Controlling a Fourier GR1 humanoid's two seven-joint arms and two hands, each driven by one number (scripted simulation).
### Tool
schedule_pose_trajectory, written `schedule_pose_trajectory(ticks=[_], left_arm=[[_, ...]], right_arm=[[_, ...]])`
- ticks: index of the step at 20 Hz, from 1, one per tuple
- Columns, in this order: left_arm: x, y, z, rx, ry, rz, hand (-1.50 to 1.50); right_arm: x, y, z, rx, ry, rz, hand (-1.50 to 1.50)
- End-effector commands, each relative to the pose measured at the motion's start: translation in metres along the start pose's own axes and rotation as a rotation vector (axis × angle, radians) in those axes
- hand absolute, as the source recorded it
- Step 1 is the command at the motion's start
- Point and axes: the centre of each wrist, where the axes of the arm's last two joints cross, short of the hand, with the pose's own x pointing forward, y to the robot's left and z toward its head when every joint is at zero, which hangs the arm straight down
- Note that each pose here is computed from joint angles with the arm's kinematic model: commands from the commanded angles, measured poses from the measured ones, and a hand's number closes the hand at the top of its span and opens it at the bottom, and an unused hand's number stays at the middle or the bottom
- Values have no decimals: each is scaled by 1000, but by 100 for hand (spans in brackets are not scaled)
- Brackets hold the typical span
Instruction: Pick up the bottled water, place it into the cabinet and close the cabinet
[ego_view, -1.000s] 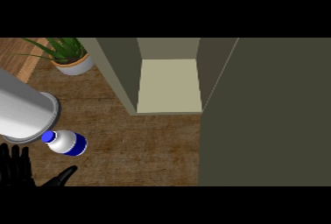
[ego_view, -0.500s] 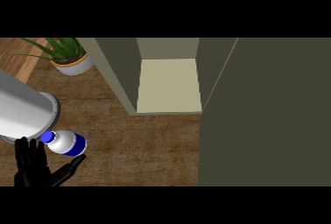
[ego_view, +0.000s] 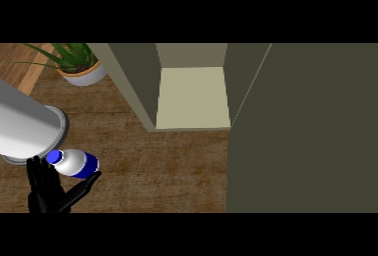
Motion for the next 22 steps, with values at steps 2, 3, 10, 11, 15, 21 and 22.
schedule_pose_trajectory(ticks=[2,3,10,11,15,21,22], left_arm=[[-13,7,-13,5,12,-15,-150],[-20,1,-14,20,-5,-6,-150],[-39,3,-7,-24,-17,149,-150],[-33,-21,-16,-60,-15,175,-150],[-34,1,-26,-73,-22,237,-150],[-31,-13,-44,-74,-53,283,150],[-35,-9,-38,-81,-40,282,150]], right_arm=[[48,7,-7,20,-78,33,-150],[33,4,-8,25,-91,32,-150],[39,5,-7,18,-85,31,-150],[34,7,-9,14,-75,43,-150],[36,4,-1,10,-85,47,-150],[38,-11,1,45,-75,50,-150],[34,-7,8,23,-75,47,-150]])
